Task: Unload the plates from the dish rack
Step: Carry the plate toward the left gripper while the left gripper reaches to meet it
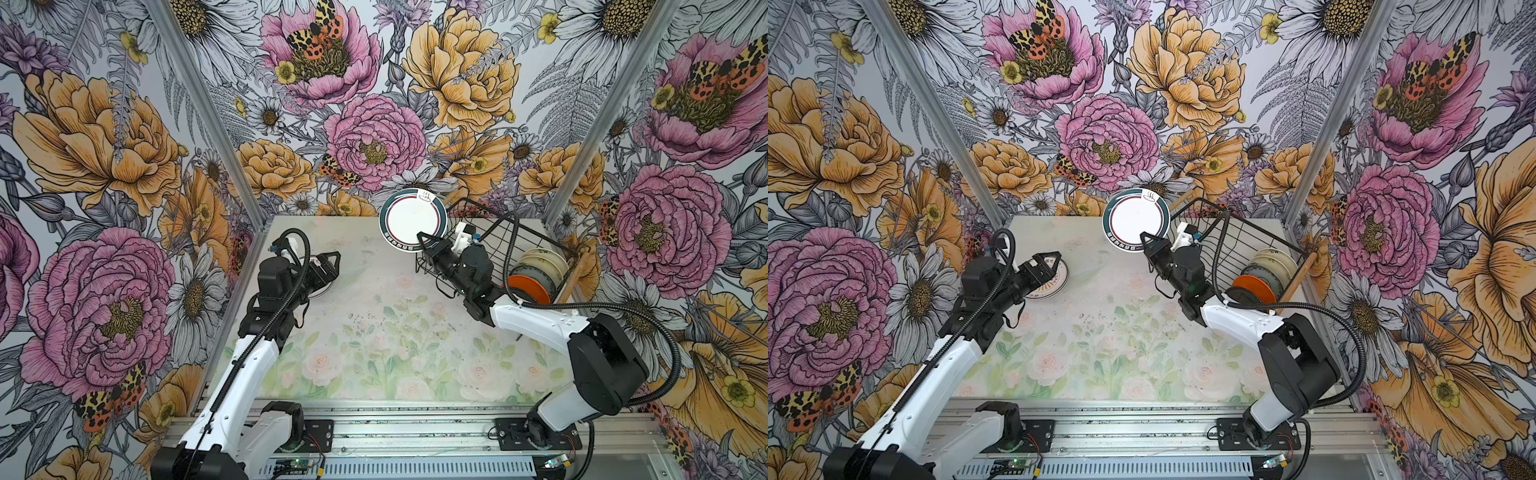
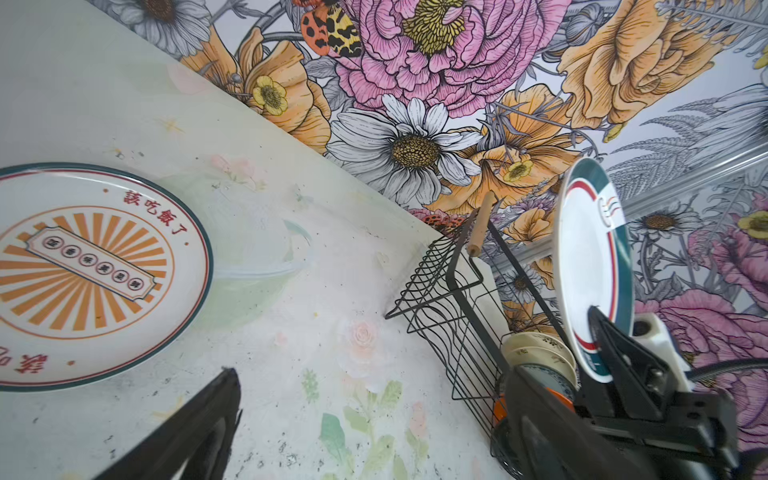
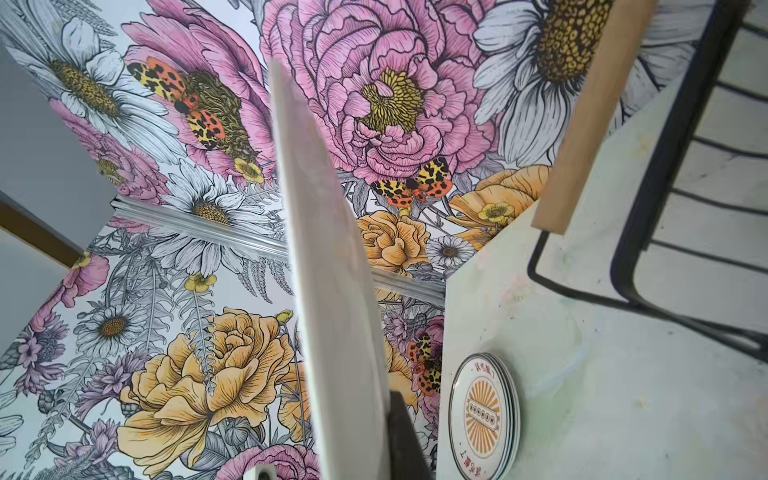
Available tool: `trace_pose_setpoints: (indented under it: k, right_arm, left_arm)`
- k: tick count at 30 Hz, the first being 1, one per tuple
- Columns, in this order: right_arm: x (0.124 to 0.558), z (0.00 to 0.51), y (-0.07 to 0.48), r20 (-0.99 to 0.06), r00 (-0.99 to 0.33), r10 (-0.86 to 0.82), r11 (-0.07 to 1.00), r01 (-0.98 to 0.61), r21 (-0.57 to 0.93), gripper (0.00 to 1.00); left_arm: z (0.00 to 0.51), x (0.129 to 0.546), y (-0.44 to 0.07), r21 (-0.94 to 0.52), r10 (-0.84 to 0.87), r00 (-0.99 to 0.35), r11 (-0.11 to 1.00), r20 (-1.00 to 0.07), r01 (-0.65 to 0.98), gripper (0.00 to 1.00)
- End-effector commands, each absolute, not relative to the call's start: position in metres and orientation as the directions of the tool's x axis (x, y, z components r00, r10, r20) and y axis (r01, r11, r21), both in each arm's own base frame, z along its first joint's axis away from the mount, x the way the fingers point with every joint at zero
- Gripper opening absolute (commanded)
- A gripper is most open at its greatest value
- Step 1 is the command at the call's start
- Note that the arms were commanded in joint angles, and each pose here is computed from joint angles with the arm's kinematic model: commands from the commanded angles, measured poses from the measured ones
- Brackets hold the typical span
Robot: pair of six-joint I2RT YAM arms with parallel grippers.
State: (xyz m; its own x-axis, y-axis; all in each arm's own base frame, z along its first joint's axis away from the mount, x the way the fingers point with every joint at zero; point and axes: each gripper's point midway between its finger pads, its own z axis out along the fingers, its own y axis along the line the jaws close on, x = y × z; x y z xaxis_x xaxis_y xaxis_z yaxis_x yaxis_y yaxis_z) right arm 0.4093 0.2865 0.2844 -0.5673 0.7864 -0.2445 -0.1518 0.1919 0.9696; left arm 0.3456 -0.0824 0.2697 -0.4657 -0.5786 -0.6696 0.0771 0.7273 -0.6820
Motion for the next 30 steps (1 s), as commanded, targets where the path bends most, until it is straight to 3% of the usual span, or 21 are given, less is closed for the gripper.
trace_pose_setpoints:
  k: [1,17,24,30]
  right_arm:
    - [0.406,0.287,0.296,-0.107,-0.586,0.803,0.055,-0.107,0.993,0.0]
    - [0.398,0.269,0.368,-0.057,-0.744,0.665,0.011,-0.067,0.998,0.0]
    - [0.398,0.27,0.385,-0.062,-0.782,0.62,0.002,-0.078,0.997,0.0]
    - [0.397,0.273,0.398,-0.081,-0.805,0.588,0.0,-0.101,0.995,0.0]
  left_arm:
    - [0.281,0.345,-0.1,-0.735,-0.589,-0.493,0.656,-0.641,0.171,0.99]
    - [0.275,0.361,-0.13,-0.82,-0.597,-0.585,0.521,-0.549,0.238,0.95]
    - [0.269,0.371,-0.137,-0.844,-0.602,-0.611,0.482,-0.514,0.235,0.86]
    - [0.268,0.378,-0.143,-0.855,-0.6,-0.627,0.463,-0.497,0.234,0.69]
